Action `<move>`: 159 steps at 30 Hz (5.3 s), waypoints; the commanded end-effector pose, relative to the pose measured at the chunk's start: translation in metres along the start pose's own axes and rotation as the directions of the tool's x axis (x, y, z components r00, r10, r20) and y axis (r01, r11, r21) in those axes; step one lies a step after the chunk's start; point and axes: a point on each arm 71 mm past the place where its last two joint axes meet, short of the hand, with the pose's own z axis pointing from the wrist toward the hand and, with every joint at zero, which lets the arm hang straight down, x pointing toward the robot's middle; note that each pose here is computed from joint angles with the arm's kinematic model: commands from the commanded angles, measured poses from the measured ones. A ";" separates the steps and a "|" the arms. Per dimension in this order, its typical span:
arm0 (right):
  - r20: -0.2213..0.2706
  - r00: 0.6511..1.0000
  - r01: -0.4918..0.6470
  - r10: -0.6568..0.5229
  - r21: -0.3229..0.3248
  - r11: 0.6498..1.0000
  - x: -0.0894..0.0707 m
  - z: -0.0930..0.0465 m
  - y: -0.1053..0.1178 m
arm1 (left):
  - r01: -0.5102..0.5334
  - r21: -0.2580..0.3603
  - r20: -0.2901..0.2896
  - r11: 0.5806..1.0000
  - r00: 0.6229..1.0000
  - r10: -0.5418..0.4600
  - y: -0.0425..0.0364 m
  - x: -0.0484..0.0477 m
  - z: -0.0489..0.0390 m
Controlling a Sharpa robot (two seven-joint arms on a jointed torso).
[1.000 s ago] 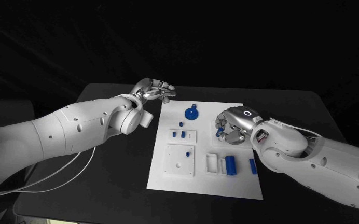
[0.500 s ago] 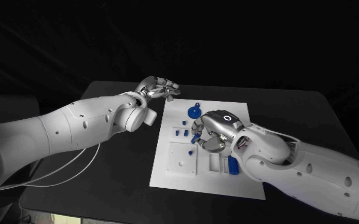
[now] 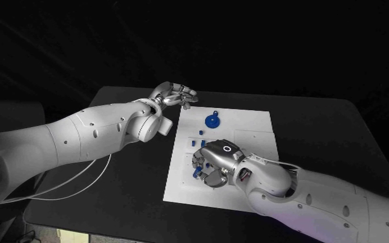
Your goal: Assemble the parts on the task board
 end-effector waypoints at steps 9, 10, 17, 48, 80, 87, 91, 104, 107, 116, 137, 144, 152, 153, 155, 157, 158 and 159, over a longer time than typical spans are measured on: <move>-0.006 0.999 0.048 -0.048 -0.006 0.999 0.015 0.004 0.005 | 0.010 0.012 -0.011 1.000 1.000 -0.010 -0.0022 0.0026 0.0011; -0.008 0.999 0.054 -0.054 -0.007 0.999 0.015 0.004 0.005 | 0.011 0.012 -0.011 1.000 1.000 -0.010 -0.0022 0.0027 0.0011; -0.002 0.996 0.087 -0.087 0.012 0.996 0.015 0.004 0.001 | 0.010 0.011 -0.011 1.000 1.000 -0.010 -0.0022 0.0027 0.0012; -0.092 0.988 0.128 -0.126 0.011 0.992 0.026 0.003 -0.003 | 0.010 0.010 -0.011 1.000 1.000 -0.010 -0.0019 0.0022 0.0011; -0.075 0.988 0.133 -0.132 0.016 0.991 0.024 -0.002 -0.005 | 0.009 0.009 -0.007 1.000 1.000 -0.009 -0.0015 0.0005 0.0003; -0.073 0.989 0.134 -0.132 0.018 0.991 0.023 -0.003 -0.006 | 0.009 0.009 -0.006 1.000 1.000 -0.009 -0.0014 0.0001 0.0001; -0.074 0.989 0.133 -0.132 0.016 0.991 0.023 -0.003 -0.005 | 0.009 0.009 -0.004 1.000 1.000 -0.009 -0.0012 -0.0004 0.0000; -0.093 0.984 0.155 -0.154 0.009 0.988 0.025 0.002 0.000 | 0.009 0.009 -0.007 1.000 1.000 -0.009 -0.0015 0.0003 0.0000; -0.102 0.981 0.169 -0.168 0.002 0.986 0.026 0.004 0.002 | 0.010 0.009 -0.007 1.000 1.000 -0.010 -0.0015 0.0005 0.0000; -0.110 0.984 0.142 -0.143 -0.015 0.990 0.027 0.008 0.008 | 0.010 0.008 -0.008 1.000 1.000 -0.010 -0.0015 0.0008 0.0003; -0.018 0.996 0.084 -0.083 0.014 0.996 0.021 0.005 0.001 | 0.009 0.006 -0.007 1.000 1.000 -0.009 -0.0010 -0.0005 -0.0002; 0.043 0.998 0.048 -0.049 0.020 0.999 0.016 0.000 -0.002 | 0.010 0.006 -0.008 1.000 1.000 -0.009 -0.0010 -0.0004 -0.0001; 0.099 0.994 -0.058 0.052 0.056 0.997 -0.007 -0.020 -0.019 | 0.008 0.004 -0.003 1.000 1.000 -0.008 -0.0003 -0.0024 -0.0006; 0.114 0.991 -0.079 0.071 0.068 0.995 -0.015 -0.023 -0.025 | 0.008 0.004 -0.002 1.000 1.000 -0.008 -0.0002 -0.0027 -0.0006; 0.118 0.987 -0.124 0.112 0.093 0.988 -0.027 -0.030 -0.036 | 0.007 0.003 -0.001 1.000 1.000 -0.007 0.0002 -0.0037 -0.0010; 0.122 0.976 -0.194 0.180 0.116 0.974 -0.038 -0.037 -0.049 | 0.007 0.003 0.000 1.000 1.000 -0.007 0.0005 -0.0042 -0.0007; 0.122 0.973 -0.209 0.193 0.134 0.969 -0.042 -0.041 -0.055 | 0.007 0.002 0.001 1.000 1.000 -0.007 0.0007 -0.0047 -0.0008; 0.110 0.971 -0.229 0.213 0.162 0.960 -0.047 -0.045 -0.062 | 0.006 0.001 0.003 1.000 1.000 -0.006 0.0010 -0.0056 -0.0011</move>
